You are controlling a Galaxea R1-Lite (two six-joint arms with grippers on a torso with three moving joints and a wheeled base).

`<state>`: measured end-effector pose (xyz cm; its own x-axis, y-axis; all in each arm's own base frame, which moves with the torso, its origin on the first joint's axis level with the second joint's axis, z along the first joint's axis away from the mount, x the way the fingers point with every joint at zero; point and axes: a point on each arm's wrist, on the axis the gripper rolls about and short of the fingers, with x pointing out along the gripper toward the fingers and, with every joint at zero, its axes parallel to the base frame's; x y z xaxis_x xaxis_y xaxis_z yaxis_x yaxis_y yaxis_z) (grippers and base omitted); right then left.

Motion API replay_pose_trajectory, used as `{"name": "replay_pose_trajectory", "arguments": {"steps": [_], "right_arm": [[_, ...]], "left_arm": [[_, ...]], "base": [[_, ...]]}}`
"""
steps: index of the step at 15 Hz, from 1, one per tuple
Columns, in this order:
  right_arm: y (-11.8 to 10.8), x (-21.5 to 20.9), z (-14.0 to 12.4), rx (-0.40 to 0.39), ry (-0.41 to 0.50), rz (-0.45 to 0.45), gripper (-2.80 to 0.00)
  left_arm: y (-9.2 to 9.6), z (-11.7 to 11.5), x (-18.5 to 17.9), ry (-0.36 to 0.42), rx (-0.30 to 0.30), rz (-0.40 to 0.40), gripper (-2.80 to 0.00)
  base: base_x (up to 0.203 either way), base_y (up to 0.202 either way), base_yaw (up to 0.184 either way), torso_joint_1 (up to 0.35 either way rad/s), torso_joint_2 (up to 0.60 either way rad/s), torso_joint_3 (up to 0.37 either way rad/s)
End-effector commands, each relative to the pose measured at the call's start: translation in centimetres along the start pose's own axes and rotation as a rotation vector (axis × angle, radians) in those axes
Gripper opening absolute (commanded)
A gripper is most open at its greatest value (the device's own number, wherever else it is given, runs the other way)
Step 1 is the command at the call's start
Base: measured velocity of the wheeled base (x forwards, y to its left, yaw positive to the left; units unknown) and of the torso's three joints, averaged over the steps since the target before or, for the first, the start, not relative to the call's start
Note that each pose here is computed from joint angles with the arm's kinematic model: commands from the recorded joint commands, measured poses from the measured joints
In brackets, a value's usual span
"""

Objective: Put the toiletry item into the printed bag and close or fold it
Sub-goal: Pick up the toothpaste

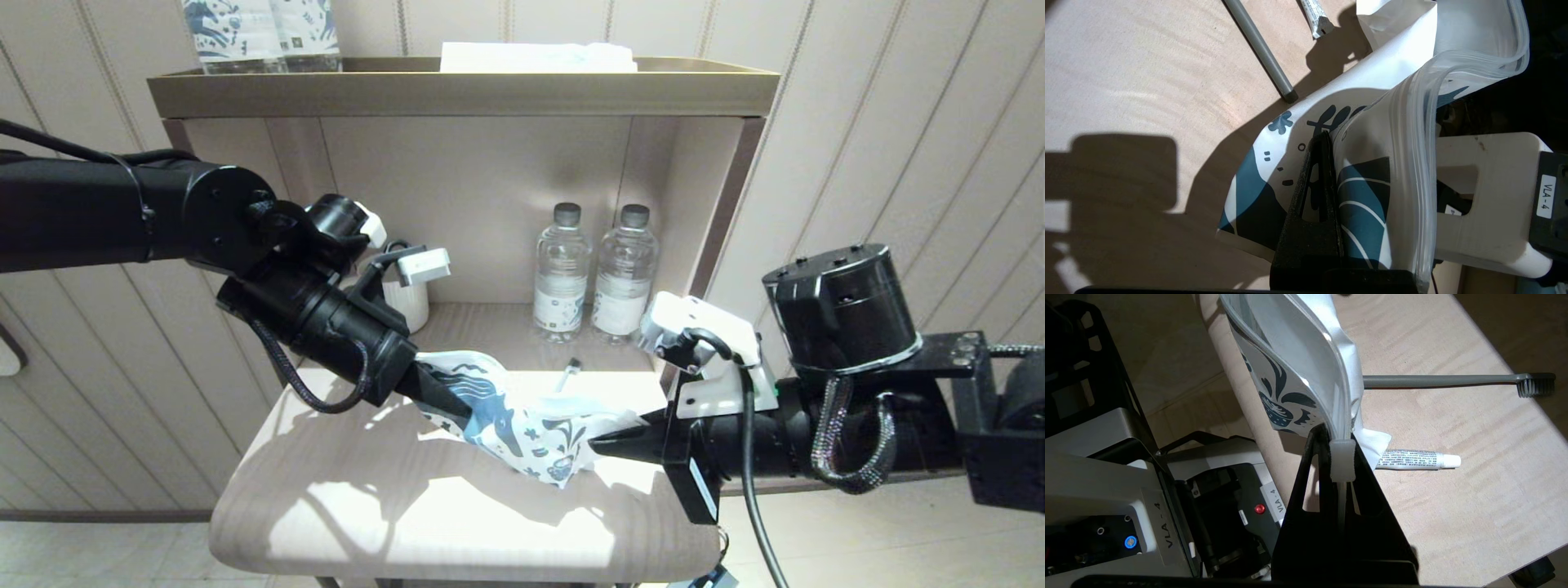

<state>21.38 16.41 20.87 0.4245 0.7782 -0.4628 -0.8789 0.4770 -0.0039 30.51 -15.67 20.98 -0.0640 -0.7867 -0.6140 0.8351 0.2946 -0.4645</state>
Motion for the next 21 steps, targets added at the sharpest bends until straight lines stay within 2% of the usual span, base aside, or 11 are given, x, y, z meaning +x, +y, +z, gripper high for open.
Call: {"name": "replay_pose_trajectory", "arguments": {"steps": [1, 21], "right_arm": [[-0.25, 0.59, -0.26, 0.006, 0.015, 0.004, -2.8], [-0.14, 0.45, -0.36, 0.008, 0.026, -0.009, -2.8]], "left_arm": [[-0.07, -0.02, 0.0, 0.001, -0.001, -0.006, -2.8], [-0.5, 0.01, -0.09, 0.0, 0.007, -0.01, -2.8]], "base": [[0.0, 0.0, 0.0, 0.0, 0.0, 0.0], [0.0, 0.0, 0.0, 0.0, 0.0, 0.0]]}}
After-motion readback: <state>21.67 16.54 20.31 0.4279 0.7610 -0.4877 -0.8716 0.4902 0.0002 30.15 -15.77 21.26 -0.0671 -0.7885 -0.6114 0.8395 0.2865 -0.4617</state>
